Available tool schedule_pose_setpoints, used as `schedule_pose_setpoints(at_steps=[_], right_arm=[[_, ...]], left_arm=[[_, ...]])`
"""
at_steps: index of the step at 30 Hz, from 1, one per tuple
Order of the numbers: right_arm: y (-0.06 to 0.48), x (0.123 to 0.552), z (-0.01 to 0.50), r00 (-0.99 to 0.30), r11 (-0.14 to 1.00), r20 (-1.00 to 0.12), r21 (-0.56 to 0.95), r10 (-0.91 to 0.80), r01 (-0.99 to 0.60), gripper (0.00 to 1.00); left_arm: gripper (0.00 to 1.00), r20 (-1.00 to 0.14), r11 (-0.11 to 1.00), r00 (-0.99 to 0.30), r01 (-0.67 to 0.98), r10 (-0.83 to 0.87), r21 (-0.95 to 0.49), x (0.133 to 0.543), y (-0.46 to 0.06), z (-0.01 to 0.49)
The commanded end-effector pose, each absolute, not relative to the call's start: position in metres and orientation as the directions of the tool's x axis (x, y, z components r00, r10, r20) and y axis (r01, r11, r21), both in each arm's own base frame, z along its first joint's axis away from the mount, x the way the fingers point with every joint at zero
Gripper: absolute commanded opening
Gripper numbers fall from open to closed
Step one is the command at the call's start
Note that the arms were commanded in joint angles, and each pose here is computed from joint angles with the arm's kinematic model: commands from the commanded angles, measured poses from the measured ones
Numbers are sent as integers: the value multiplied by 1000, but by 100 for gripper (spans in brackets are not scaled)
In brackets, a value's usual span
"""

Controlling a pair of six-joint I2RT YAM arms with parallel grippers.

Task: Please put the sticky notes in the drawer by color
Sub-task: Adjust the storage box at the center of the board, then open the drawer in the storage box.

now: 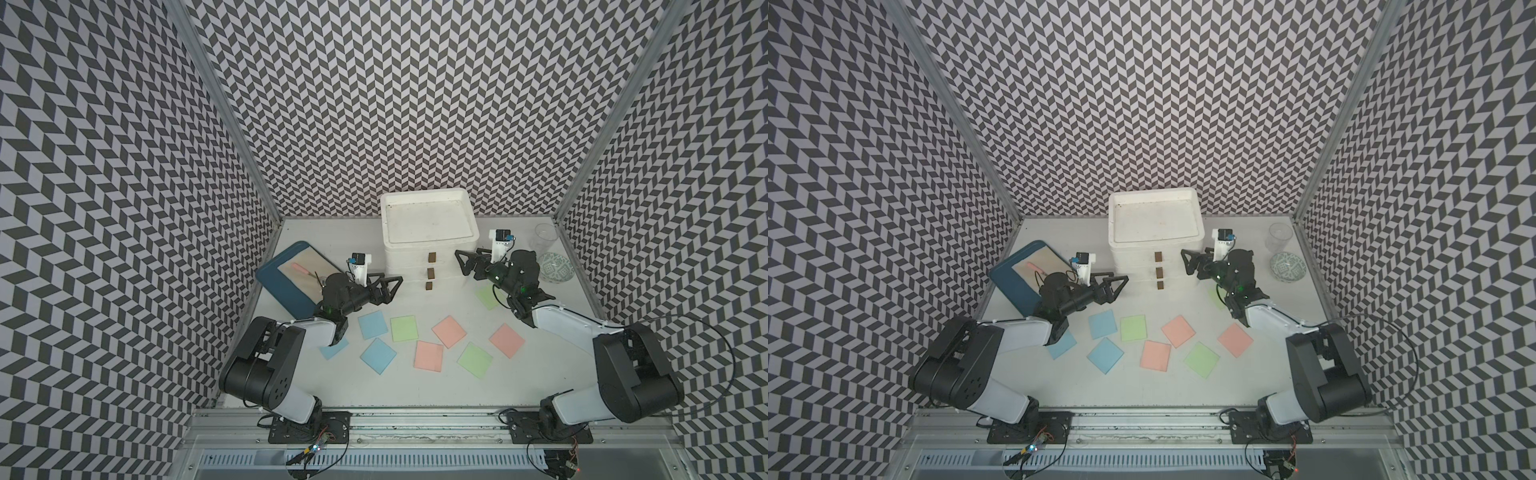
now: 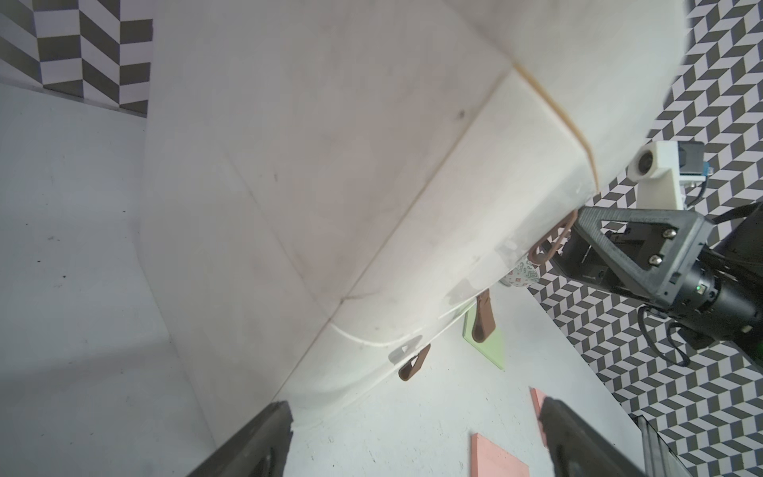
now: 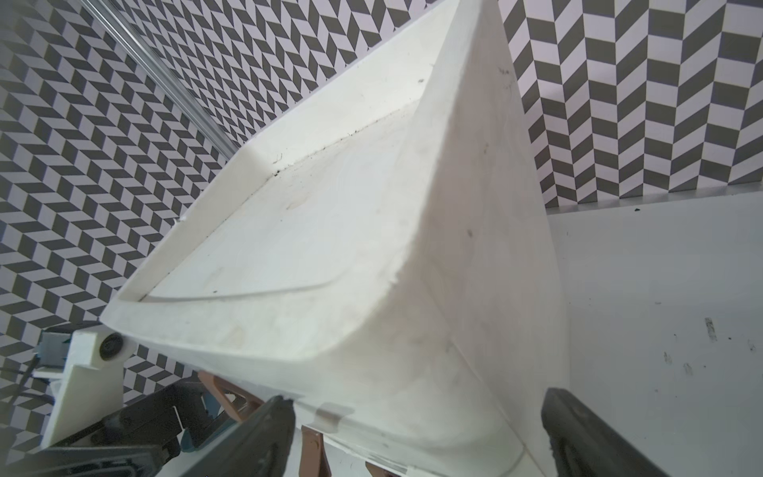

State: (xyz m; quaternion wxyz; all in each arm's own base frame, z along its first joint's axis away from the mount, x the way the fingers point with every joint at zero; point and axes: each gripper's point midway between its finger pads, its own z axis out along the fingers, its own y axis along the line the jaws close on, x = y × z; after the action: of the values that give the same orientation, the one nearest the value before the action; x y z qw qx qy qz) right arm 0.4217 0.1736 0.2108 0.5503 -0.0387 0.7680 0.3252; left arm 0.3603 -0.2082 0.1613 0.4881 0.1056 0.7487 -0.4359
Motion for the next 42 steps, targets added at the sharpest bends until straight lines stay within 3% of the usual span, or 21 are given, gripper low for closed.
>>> schedule_pose_setpoints(at_steps=[1,2,7,15,23,28,42], right_arm=[[177,438,225,-363,787,-879,450,308,-422,97],[169,445,222,-319,843,-917,359,239,-401,73],[189,419,224,-372,791,-897,401,238,-462,69],[229,370,239,-346,776,-915,371,209,-510,67],[271,404,238,-392,773,-895,400,213,-492,61],[285,420,232,-414,791,-883,410,220,-454,51],[284,430,230,-346,904,-921,293,179,-312,37]], left_arm=[[97,-844,606,-470,602,-258,-521,361,-208,162],[97,-844,606,-470,602,-258,-521,361,-208,162],[98,-851,619,-455,597,-262,-510,361,-205,168],[99,-834,633,-479,563,-274,-531,367,-204,161],[99,-818,626,-508,553,-268,-549,370,-207,154],[99,-820,625,-507,557,-265,-547,370,-207,156],[99,-819,605,-506,574,-268,-553,367,-210,161]])
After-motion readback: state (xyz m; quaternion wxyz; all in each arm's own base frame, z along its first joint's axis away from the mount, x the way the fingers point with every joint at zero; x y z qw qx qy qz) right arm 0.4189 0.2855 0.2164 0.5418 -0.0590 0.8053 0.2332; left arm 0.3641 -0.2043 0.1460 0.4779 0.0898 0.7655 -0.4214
